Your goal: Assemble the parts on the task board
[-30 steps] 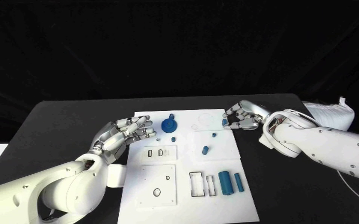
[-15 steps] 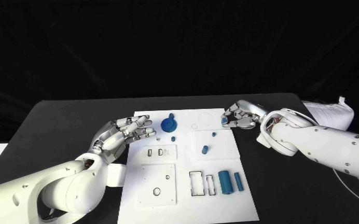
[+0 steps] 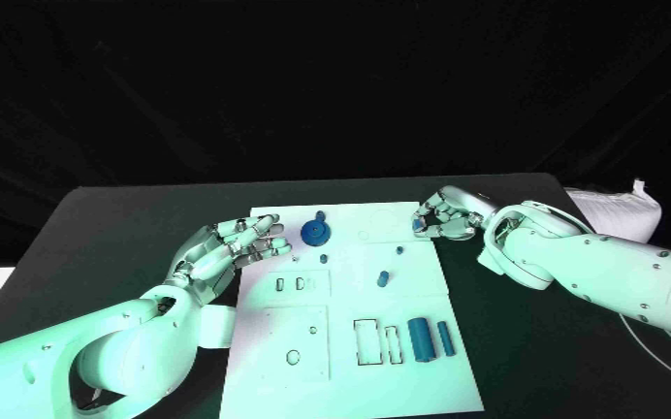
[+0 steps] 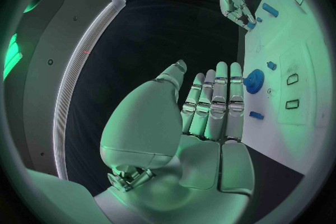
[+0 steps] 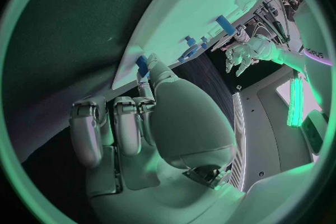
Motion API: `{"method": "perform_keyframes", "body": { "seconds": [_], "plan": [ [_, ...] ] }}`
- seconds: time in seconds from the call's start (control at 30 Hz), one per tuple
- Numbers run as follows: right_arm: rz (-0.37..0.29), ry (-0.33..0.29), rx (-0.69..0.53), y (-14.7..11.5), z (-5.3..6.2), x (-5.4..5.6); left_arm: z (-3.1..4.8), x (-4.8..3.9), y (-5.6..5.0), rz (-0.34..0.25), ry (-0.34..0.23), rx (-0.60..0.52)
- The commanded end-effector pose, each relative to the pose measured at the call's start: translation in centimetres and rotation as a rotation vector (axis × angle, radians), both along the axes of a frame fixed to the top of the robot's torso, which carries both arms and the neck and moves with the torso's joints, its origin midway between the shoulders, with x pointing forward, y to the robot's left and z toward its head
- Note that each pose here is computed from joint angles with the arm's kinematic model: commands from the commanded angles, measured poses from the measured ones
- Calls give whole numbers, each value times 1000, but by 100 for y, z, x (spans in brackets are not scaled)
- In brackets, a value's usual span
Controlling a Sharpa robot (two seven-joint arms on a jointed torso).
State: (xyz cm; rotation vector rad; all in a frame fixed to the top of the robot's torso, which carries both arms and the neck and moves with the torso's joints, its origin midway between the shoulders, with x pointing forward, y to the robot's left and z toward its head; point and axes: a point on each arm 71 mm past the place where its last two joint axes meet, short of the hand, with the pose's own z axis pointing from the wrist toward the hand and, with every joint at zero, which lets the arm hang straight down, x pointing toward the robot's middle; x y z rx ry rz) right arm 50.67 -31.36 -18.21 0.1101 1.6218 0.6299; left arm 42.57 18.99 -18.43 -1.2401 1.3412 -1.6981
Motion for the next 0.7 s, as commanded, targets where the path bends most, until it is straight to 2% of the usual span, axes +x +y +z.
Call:
{"method": "perform_keyframes", "body": {
  "seconds": [0.03, 0.37, 0.7],
  "plan": [
    [6, 4, -49, 9, -34, -4, 14, -7, -18, -17, -6, -13],
    [10, -84, -110, 113, 6, -12, 14, -7, -20, -17, -6, -12],
    [40, -155, -77, 349, 115, -91, 8, 6, 5, -9, -7, -9]
  ]
}}
